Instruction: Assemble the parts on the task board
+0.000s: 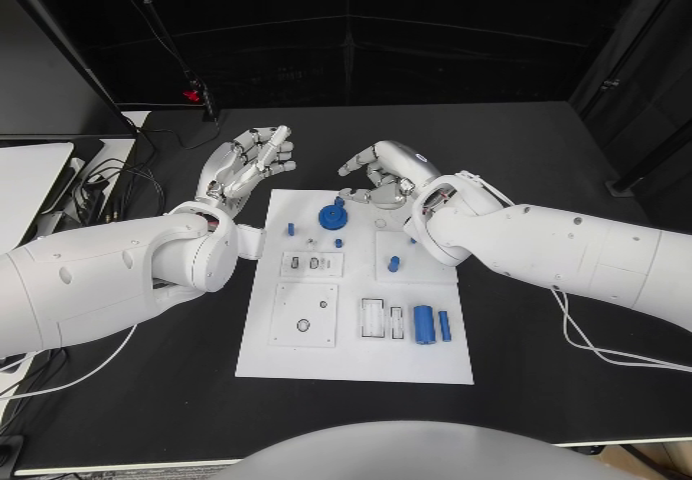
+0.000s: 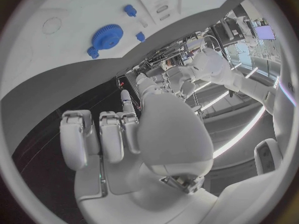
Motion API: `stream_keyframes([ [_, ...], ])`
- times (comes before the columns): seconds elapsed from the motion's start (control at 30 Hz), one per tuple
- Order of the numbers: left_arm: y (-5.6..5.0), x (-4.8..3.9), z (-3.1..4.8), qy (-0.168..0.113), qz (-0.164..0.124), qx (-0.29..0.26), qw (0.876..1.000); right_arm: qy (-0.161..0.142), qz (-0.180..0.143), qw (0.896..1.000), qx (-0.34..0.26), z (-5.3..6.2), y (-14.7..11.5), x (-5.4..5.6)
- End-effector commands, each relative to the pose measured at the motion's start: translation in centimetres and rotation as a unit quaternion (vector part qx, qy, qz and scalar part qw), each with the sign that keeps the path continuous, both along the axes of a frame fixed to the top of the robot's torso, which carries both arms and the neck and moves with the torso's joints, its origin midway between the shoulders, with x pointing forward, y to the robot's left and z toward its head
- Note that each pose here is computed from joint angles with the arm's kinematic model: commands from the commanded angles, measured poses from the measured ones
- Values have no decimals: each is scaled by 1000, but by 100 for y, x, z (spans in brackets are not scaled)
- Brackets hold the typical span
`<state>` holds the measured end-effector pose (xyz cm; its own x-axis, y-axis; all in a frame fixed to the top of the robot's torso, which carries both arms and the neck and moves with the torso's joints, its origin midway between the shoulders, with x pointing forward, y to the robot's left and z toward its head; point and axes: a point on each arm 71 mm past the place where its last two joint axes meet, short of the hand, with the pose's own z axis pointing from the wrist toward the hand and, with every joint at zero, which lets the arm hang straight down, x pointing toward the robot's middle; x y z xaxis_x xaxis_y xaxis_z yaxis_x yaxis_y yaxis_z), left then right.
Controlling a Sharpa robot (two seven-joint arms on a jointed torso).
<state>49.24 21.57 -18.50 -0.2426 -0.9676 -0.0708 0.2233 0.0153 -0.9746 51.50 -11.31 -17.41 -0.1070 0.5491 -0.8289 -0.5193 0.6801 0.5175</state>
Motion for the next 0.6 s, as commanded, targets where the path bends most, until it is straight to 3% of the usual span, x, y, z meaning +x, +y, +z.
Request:
stream_keyframes([
  [0.03,-1,-31,122,-83,-12,-21,996,18,-19,994,107,125,-183,-19],
  [0.27,2,-13,117,-83,-12,-20,996,64,-23,993,97,160,-665,-139],
  [0.6,19,5,103,-83,-10,-18,996,68,-54,995,55,156,-1289,-269],
])
